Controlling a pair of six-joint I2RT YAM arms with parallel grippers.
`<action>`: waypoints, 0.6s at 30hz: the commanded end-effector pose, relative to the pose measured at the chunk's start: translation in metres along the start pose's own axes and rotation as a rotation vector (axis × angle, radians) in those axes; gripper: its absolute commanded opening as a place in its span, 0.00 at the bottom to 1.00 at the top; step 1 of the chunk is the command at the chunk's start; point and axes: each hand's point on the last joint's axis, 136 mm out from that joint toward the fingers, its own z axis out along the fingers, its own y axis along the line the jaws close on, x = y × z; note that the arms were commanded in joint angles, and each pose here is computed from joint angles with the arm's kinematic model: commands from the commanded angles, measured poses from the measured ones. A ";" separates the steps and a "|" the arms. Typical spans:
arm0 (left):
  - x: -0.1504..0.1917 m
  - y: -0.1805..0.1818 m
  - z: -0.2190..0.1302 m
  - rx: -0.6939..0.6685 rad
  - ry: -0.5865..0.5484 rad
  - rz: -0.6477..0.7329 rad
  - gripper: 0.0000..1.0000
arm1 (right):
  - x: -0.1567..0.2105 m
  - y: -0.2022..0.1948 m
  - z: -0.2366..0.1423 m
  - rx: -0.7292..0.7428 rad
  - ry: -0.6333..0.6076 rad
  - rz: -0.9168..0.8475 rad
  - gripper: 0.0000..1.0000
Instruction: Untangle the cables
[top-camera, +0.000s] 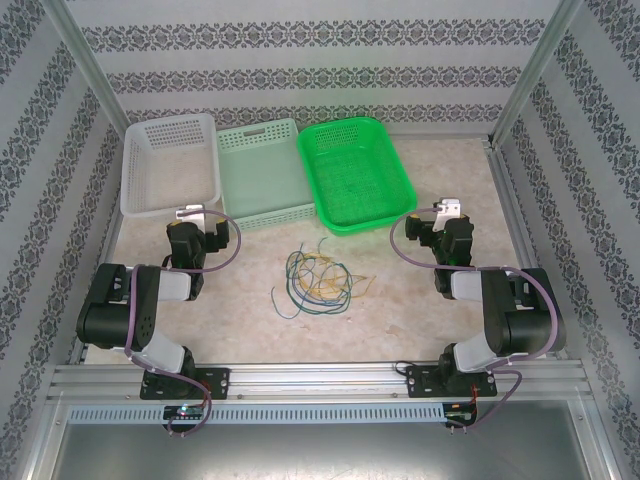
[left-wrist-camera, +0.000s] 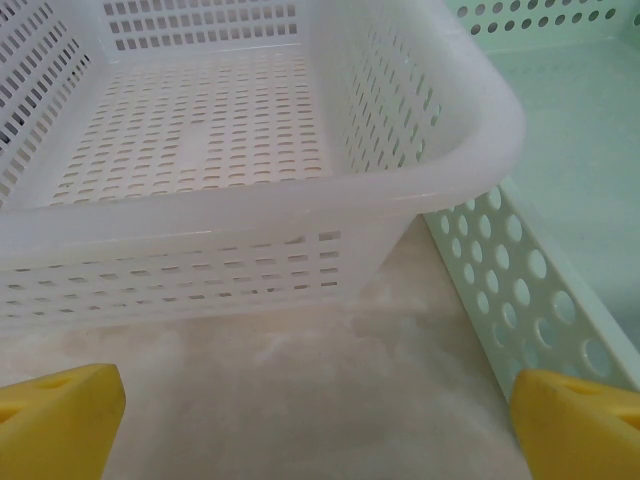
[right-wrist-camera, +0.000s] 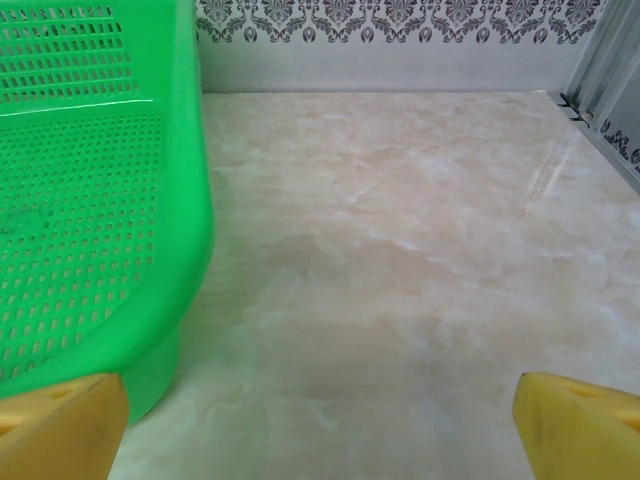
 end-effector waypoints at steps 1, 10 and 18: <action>0.001 -0.005 0.001 0.022 0.004 0.008 0.99 | -0.002 0.001 0.002 -0.016 -0.006 0.017 0.98; -0.014 -0.008 0.000 0.035 0.052 0.019 1.00 | -0.008 0.000 0.001 -0.004 -0.002 0.022 0.96; -0.044 -0.013 -0.028 0.071 0.126 -0.105 1.00 | -0.036 0.022 -0.022 -0.104 0.087 0.064 0.90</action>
